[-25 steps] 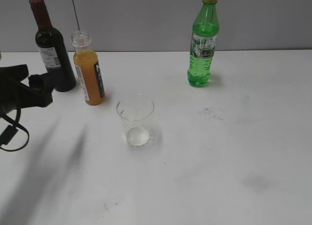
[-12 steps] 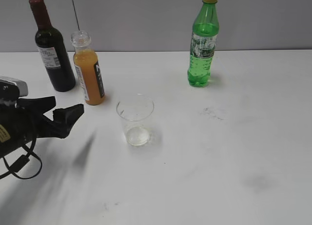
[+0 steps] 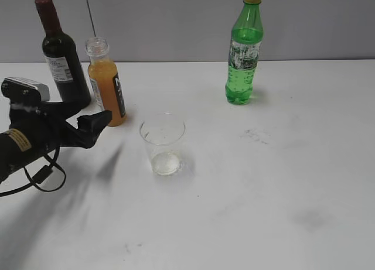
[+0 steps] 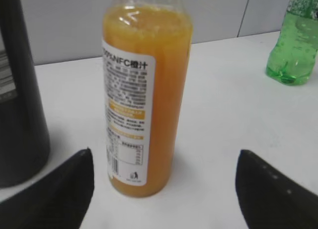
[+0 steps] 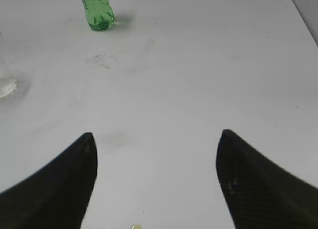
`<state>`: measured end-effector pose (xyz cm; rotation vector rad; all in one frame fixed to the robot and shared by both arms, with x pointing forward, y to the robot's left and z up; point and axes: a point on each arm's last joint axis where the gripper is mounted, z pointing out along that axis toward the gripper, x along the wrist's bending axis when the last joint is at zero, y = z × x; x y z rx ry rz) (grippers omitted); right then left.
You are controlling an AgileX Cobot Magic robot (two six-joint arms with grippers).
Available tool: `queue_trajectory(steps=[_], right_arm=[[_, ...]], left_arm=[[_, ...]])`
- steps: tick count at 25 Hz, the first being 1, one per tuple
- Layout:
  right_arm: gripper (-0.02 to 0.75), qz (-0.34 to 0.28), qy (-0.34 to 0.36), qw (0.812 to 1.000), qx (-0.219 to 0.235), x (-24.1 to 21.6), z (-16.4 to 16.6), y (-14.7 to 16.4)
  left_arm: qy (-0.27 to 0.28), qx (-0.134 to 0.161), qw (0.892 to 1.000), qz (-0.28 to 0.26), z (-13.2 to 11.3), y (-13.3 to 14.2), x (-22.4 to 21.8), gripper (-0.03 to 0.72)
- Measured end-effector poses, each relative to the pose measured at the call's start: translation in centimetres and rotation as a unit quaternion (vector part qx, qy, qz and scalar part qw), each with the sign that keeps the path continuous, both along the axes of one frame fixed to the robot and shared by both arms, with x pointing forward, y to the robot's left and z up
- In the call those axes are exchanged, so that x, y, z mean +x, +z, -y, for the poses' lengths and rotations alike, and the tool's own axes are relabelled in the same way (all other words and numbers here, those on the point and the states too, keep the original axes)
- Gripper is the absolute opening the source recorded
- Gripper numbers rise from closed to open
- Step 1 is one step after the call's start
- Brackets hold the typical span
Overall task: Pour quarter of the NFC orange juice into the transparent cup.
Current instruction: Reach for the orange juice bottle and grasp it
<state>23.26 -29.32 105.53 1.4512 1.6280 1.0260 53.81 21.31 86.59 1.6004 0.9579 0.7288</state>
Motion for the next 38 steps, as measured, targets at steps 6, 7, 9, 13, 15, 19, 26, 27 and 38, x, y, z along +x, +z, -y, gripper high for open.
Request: queue_trajectory(steps=[6,7,9,13,15,19,26,27,38], right_arm=[[0.572,0.0,0.0,1.0,0.0,0.0,0.0,0.0],[0.572,0.0,0.0,1.0,0.0,0.0,0.0,0.0],[0.572,0.0,0.0,1.0,0.0,0.0,0.0,0.0],[0.572,0.0,0.0,1.0,0.0,0.0,0.0,0.0],[0.572,0.0,0.0,1.0,0.0,0.0,0.0,0.0],[0.572,0.0,0.0,1.0,0.0,0.0,0.0,0.0],[0.572,0.0,0.0,1.0,0.0,0.0,0.0,0.0],[0.572,0.0,0.0,1.0,0.0,0.0,0.0,0.0],[0.572,0.0,0.0,1.0,0.0,0.0,0.0,0.0]], left_arm=[[-0.003,-0.004,1.0,0.011,0.5,-1.0,2.3,0.688],[-0.003,-0.005,1.0,0.011,0.6,-1.2,2.6,0.688],[-0.004,-0.012,1.0,0.014,0.8,-1.3,3.3,0.688],[-0.002,-0.034,0.999,0.018,1.1,-1.4,4.7,0.688],[-0.008,-0.037,0.999,0.02,1.4,-1.5,5.4,0.688],[-0.014,-0.036,0.999,0.027,1.7,-1.4,6.9,0.688],[-0.023,-0.028,0.999,0.022,2.1,-2.1,8.3,0.684],[-0.025,-0.029,0.999,0.019,2.2,-2.3,8.4,0.681],[-0.037,-0.03,0.999,0.013,2.5,-2.7,8.4,0.468]])
